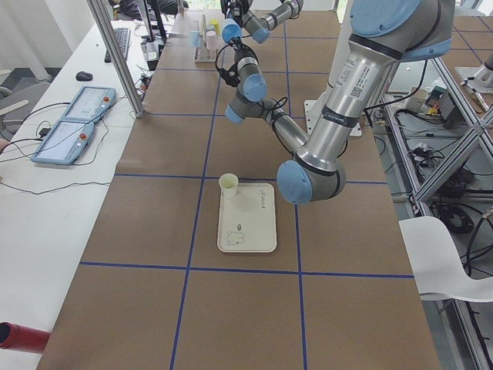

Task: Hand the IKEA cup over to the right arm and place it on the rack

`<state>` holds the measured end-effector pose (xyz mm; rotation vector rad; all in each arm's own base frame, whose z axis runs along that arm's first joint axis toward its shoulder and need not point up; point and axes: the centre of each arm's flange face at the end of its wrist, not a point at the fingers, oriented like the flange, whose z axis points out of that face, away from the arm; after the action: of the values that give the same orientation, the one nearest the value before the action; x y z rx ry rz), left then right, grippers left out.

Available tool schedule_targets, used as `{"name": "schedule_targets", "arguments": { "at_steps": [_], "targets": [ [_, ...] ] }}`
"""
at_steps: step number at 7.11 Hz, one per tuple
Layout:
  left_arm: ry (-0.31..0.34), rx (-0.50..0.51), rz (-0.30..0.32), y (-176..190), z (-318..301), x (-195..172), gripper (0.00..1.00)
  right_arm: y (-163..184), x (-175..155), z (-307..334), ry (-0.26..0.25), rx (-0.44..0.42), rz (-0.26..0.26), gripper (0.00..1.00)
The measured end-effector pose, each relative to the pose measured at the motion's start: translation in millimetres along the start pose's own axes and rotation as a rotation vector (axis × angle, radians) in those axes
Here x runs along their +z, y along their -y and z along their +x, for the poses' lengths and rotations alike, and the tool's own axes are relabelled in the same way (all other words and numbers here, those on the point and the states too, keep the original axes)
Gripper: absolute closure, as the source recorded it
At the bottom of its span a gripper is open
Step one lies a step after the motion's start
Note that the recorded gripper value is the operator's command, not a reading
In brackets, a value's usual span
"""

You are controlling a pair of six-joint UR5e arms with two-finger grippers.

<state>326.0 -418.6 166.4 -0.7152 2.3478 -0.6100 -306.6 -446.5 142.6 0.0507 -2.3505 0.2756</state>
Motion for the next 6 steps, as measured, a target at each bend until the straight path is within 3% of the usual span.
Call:
{"name": "schedule_targets", "arguments": {
  "at_steps": [3, 6],
  "targets": [
    [-0.003, -0.044, -0.068, -14, -13, 4, 1.0, -12, 13, -3, 0.017, -0.02, -0.032, 0.04],
    [-0.005, -0.061, -0.084, -18, -14, 4, 1.0, -19, 17, 1, 0.015, -0.019, -0.046, 0.04]
  ]
}}
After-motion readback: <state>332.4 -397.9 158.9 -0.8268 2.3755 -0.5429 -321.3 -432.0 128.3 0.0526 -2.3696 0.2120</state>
